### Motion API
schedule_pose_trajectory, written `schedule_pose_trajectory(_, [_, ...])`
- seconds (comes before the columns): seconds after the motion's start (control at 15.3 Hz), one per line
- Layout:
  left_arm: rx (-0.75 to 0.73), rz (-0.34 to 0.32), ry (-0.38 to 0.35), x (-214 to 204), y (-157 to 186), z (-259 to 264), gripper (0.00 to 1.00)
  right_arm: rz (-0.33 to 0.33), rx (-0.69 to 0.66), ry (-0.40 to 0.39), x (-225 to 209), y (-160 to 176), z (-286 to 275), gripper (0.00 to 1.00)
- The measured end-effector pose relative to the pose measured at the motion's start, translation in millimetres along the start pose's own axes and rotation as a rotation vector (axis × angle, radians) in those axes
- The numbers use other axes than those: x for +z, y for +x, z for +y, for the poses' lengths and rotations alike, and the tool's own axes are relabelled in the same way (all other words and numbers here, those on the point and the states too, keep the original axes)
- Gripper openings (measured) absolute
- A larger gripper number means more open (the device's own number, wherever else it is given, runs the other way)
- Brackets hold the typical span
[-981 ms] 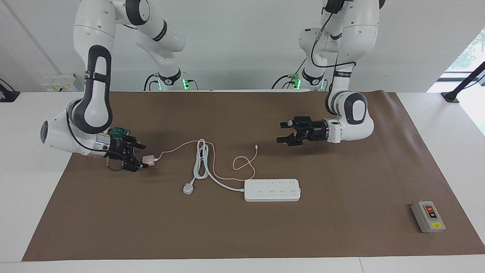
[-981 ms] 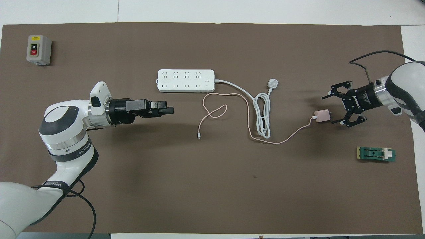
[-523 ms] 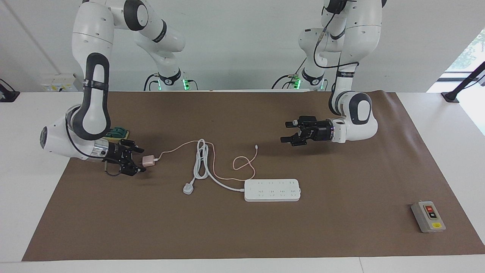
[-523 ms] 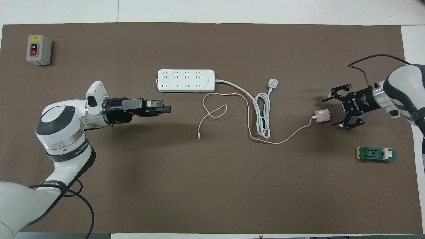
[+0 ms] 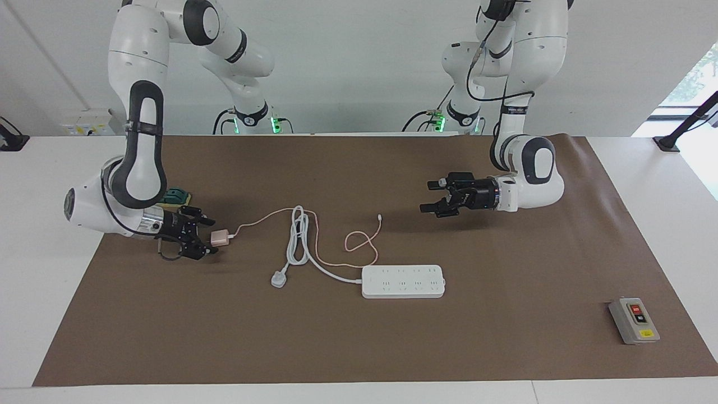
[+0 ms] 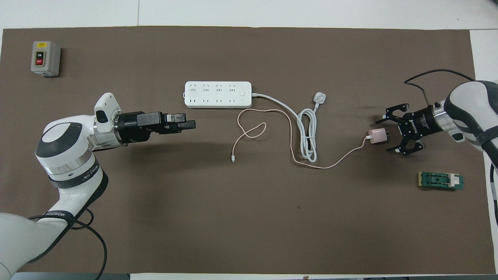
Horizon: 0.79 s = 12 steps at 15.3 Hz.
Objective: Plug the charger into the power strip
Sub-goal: 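Lower the right gripper and grasp the pink charger brick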
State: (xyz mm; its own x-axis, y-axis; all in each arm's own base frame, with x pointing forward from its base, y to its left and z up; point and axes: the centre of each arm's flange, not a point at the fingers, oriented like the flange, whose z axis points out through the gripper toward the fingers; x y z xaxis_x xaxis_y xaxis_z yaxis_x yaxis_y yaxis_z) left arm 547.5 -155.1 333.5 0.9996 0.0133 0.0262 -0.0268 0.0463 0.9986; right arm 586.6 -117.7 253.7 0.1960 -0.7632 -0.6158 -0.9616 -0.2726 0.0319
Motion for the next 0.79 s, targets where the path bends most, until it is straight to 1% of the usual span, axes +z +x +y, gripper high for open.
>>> schedule_pose_trajectory(0.07, [0.000,0.000,0.000,0.0,0.1,0.1,1.00,0.000,0.000,0.000,0.0,0.0,0.0,0.91])
schedule_pose_trajectory(0.13, [0.000,0.000,0.000,0.0,0.1,0.1,1.00,0.000,0.000,0.000,-0.1,0.0,0.0,0.83])
schedule_pose_trajectory(0.33, [0.000,0.000,0.000,0.0,0.1,0.1,1.00,0.001,-0.001,0.002,-0.8,-0.6,-0.2,0.50])
schedule_pose_trajectory(0.39, [0.000,0.000,0.000,-0.1,0.1,0.1,1.00,0.002,-0.003,0.003,-1.7,-1.5,-0.7,0.47])
schedule_pose_trajectory(0.52, [0.000,0.000,0.000,-0.3,0.1,0.1,1.00,0.005,-0.001,0.007,-5.7,-6.7,-5.5,0.47])
schedule_pose_trajectory(0.79, [0.002,0.001,0.000,-0.4,0.7,0.8,1.00,-0.001,0.031,0.009,-24.9,-37.6,-29.3,0.47])
